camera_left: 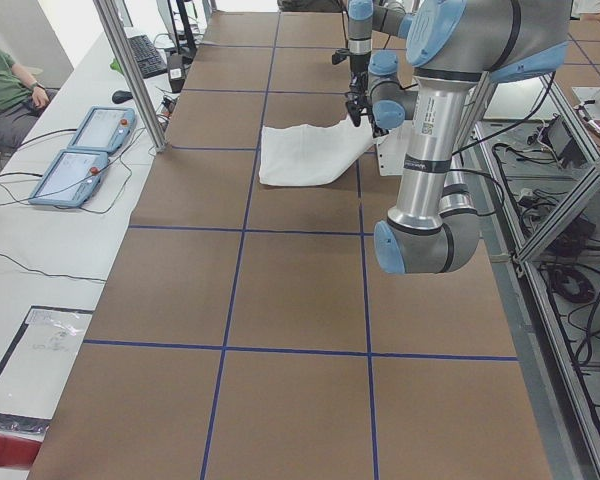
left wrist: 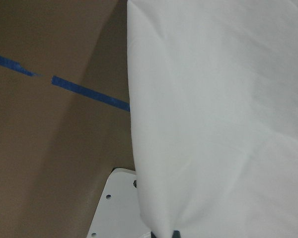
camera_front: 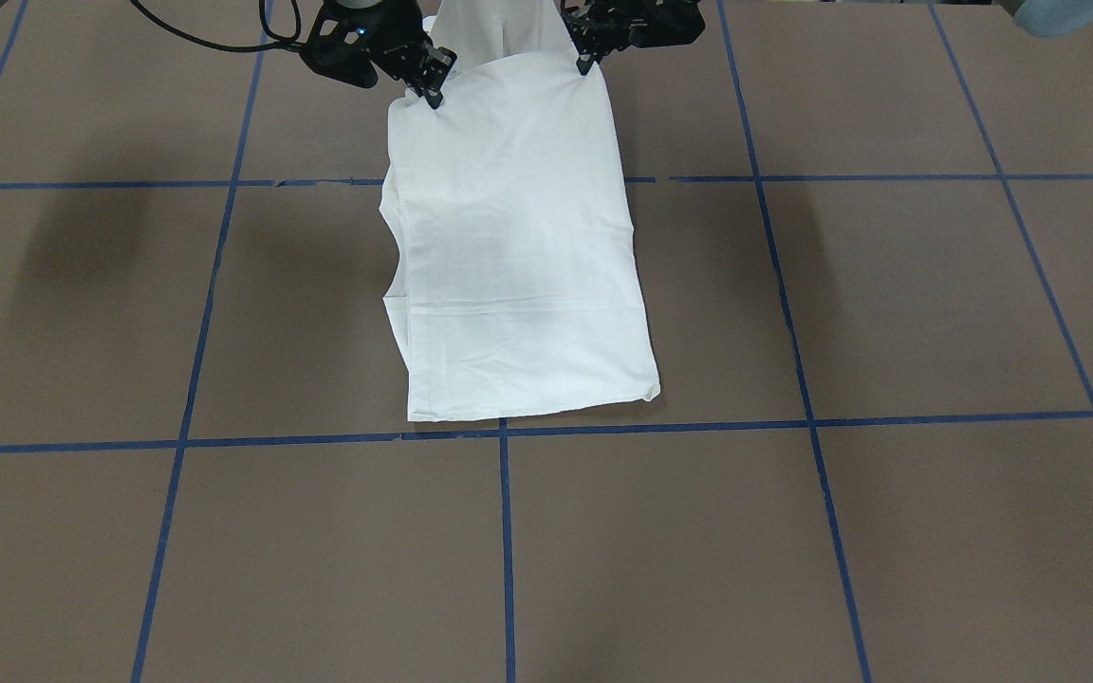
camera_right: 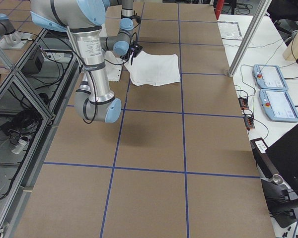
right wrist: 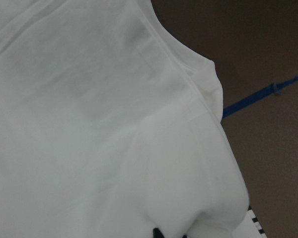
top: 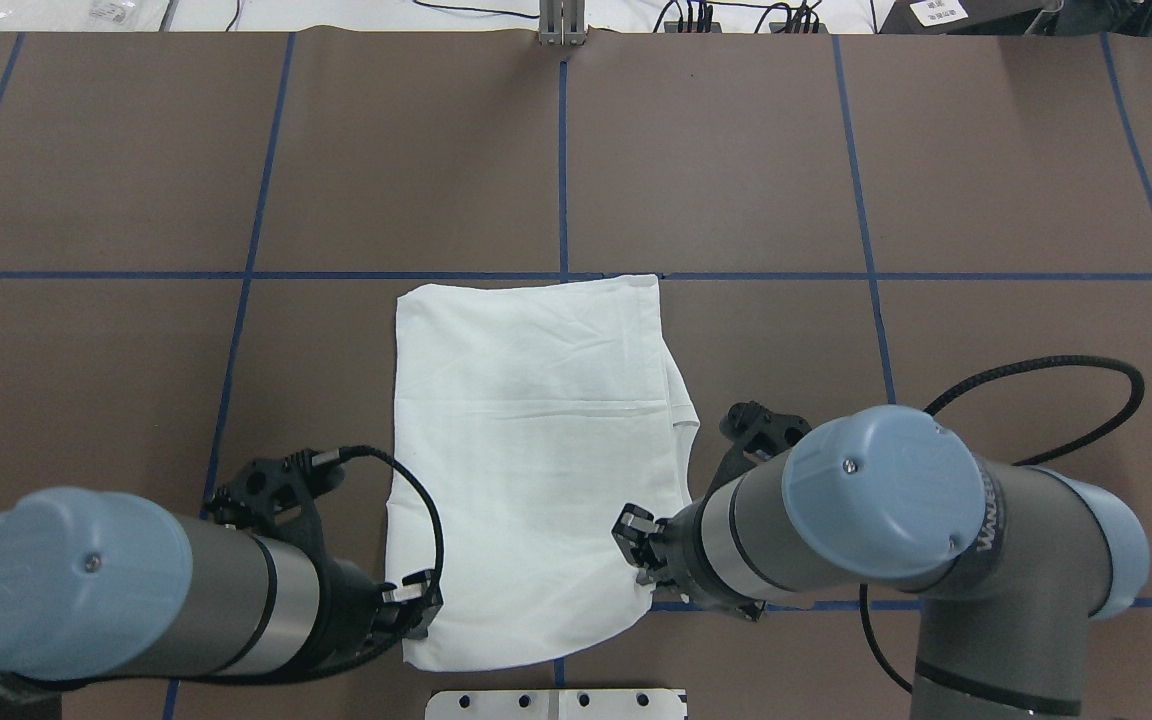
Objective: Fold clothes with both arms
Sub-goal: 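Lift the near edge with both grippers and fold it away from the robot, then lower the folded edge onto the far edge and open both grippers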
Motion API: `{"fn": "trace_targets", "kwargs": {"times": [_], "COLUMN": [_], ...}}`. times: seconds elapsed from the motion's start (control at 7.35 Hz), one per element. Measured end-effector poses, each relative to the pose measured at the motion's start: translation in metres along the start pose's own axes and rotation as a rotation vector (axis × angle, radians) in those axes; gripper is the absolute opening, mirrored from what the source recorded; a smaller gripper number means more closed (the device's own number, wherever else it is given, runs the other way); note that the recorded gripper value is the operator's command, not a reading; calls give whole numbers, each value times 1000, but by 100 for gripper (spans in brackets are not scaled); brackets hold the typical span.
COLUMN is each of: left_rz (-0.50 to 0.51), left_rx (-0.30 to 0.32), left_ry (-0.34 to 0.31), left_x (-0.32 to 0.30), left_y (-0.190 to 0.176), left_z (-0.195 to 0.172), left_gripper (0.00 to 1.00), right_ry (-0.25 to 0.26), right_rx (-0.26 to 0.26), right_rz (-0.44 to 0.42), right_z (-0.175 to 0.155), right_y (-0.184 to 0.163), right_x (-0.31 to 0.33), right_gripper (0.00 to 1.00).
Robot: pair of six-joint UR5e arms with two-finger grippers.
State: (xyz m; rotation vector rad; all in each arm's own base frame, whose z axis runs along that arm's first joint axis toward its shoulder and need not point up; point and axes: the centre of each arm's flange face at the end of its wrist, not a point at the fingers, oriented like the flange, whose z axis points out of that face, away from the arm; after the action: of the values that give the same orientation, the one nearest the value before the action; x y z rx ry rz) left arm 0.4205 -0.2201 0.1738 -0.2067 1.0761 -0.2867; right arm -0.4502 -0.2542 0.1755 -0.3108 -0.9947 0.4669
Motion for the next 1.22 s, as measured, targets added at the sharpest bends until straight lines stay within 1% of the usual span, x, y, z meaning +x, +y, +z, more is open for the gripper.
{"fn": "trace_targets", "kwargs": {"times": [0.14, 0.27, 0.54, 0.82, 0.95, 1.22], "left_rz": [29, 42, 58, 56, 53, 45], "left_rx": [52, 86, 133, 171, 182, 199], "left_ry": [17, 13, -4, 11, 18, 20], "left_x": [10, 20, 42, 45, 47, 48], "left_y": [-34, -74, -147, -200, -219, -243], "left_z": [-12, -16, -2, 24, 38, 51], "left_gripper": [0, 0, 0, 0, 0, 0], "right_ry": [-19, -26, -1, 34, 48, 45], "right_rx": [41, 87, 162, 200, 209, 205], "right_rz": [-11, -10, -13, 3, 15, 30], "right_z": [-6, -5, 8, 22, 34, 49], "right_y": [-25, -53, -106, -142, -154, -177], "right_x": [-15, -35, -72, -99, -120, -144], "right_gripper": [0, 0, 0, 0, 0, 0]}}
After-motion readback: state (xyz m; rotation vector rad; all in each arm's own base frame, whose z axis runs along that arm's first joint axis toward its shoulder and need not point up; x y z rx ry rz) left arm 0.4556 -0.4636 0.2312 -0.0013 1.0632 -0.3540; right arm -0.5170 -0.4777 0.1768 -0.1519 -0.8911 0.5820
